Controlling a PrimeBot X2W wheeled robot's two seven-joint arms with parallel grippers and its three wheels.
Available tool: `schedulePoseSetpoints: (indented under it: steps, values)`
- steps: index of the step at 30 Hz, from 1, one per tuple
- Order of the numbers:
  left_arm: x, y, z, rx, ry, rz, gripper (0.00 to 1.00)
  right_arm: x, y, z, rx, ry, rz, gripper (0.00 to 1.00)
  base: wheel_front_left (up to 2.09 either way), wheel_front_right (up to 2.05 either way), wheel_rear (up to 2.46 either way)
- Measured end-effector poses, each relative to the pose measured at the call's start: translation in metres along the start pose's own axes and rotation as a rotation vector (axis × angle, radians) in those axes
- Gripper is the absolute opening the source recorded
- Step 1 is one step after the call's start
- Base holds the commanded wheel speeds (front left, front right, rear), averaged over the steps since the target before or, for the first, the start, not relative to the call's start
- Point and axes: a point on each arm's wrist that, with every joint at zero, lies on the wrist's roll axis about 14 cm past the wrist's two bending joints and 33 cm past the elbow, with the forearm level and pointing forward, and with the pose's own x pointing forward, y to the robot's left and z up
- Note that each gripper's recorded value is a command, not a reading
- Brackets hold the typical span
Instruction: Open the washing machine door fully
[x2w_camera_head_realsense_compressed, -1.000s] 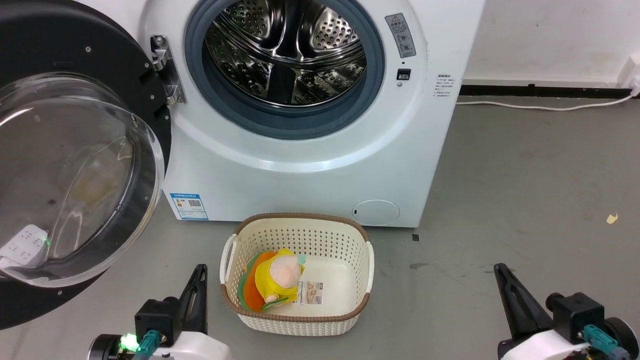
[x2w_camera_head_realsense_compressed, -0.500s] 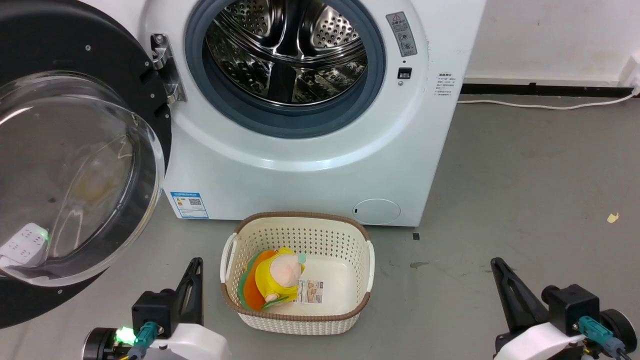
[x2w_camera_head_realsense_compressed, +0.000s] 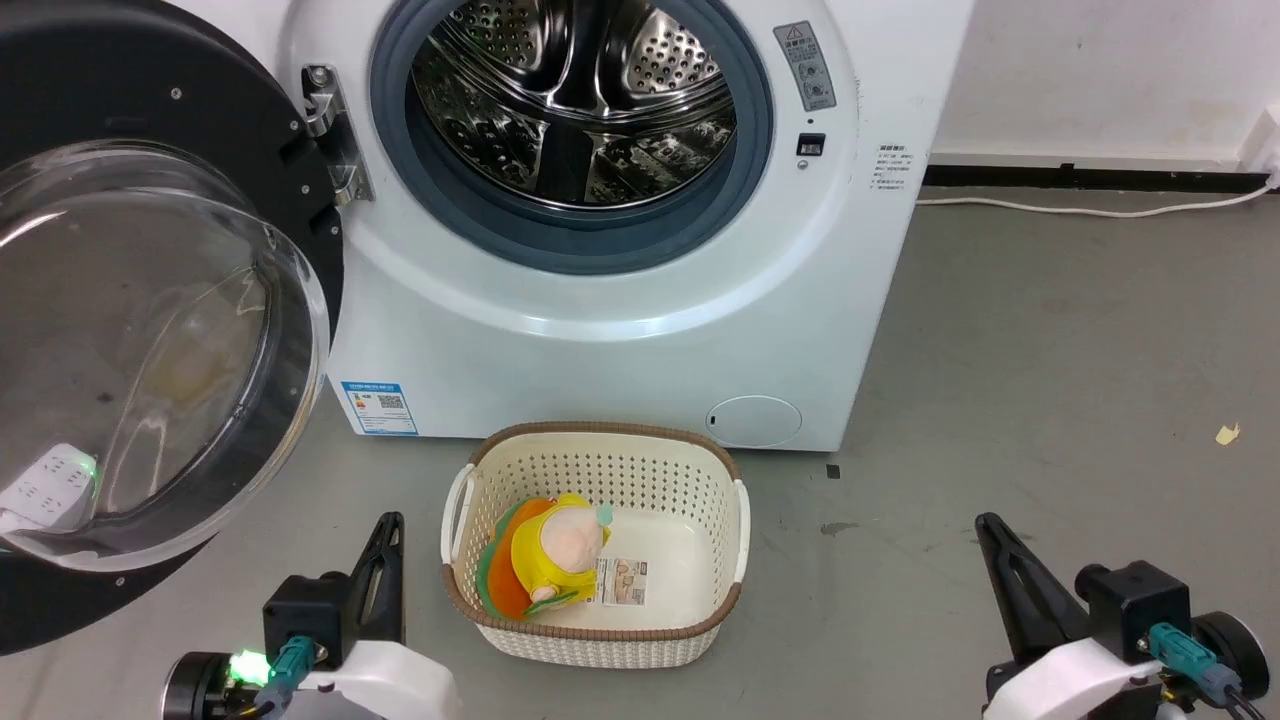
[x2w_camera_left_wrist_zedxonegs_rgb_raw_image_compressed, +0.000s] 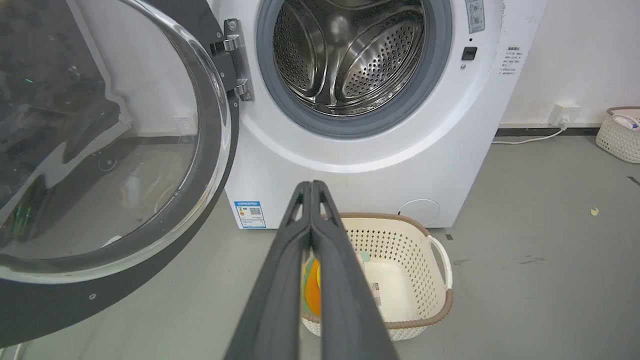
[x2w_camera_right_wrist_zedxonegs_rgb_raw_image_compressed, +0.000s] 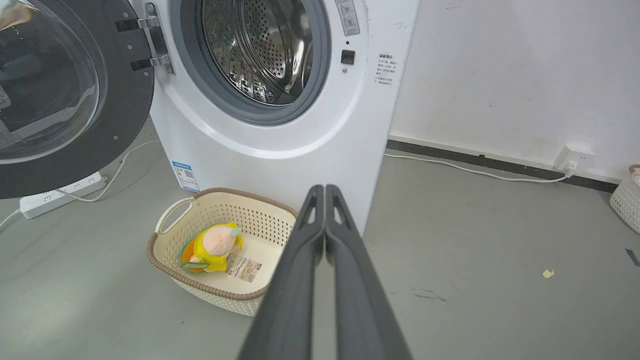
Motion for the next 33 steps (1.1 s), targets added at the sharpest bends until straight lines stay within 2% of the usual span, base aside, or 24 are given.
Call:
schedulePoseSetpoints:
  steps: [33]
  values:
    - [0.0013, 0.0043, 0.0014, 0.014, 0.009, 0.014, 0.00, 0.0036, 0.0029, 0.0041, -0.010, -0.001, 0.010, 0.00, 0.00, 0.00, 0.00]
